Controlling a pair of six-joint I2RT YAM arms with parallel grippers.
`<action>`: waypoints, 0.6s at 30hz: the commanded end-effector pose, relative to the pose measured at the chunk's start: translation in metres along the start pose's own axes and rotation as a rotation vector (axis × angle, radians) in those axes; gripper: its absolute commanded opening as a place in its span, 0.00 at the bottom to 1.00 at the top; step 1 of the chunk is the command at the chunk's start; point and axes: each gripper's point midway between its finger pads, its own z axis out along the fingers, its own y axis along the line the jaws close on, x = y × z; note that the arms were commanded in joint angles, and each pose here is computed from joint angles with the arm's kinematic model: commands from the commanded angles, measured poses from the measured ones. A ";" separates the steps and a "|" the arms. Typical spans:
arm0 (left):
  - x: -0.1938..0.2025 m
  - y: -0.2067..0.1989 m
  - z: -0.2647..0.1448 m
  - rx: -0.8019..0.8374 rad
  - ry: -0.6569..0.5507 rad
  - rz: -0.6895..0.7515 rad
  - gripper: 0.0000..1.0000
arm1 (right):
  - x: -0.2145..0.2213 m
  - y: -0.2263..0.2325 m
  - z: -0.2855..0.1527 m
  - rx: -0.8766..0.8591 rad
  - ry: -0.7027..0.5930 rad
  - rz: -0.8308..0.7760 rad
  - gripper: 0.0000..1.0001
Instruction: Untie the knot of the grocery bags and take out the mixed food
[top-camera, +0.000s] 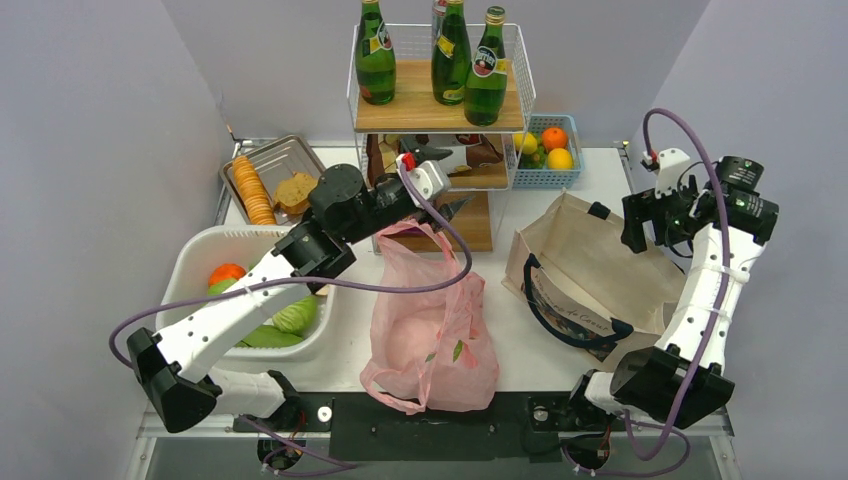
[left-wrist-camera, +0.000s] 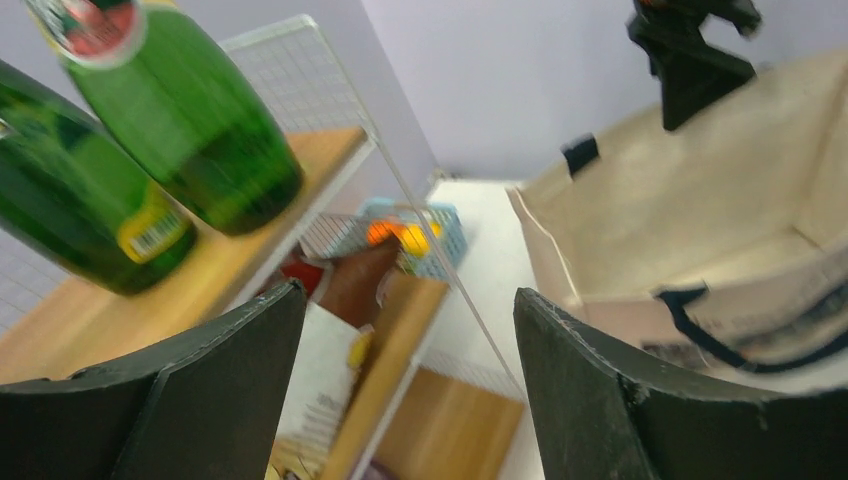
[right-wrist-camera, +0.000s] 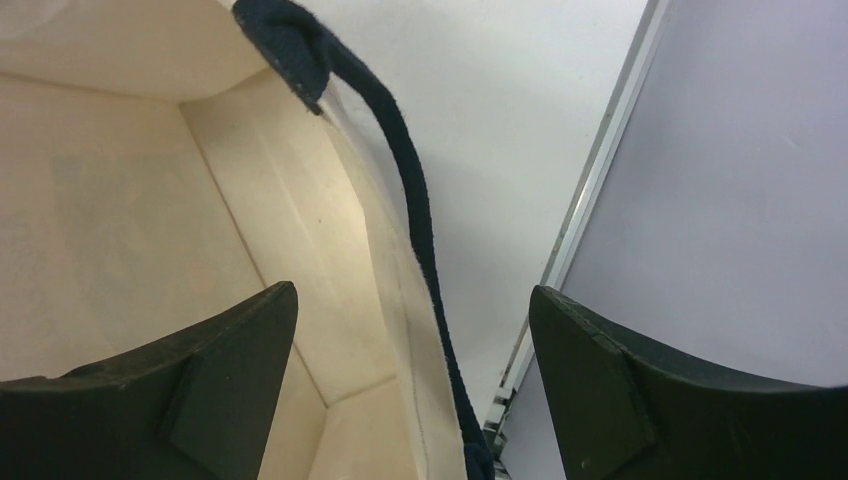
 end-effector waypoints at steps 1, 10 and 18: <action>0.037 -0.032 -0.032 0.140 0.189 -0.034 0.75 | 0.010 -0.006 -0.002 0.066 0.070 -0.075 0.82; 0.096 -0.065 -0.103 0.264 0.474 -0.126 0.75 | 0.013 -0.022 0.000 0.130 0.123 -0.066 0.35; 0.116 -0.087 -0.146 0.321 0.586 -0.180 0.80 | -0.039 -0.010 -0.033 0.149 -0.064 0.014 0.75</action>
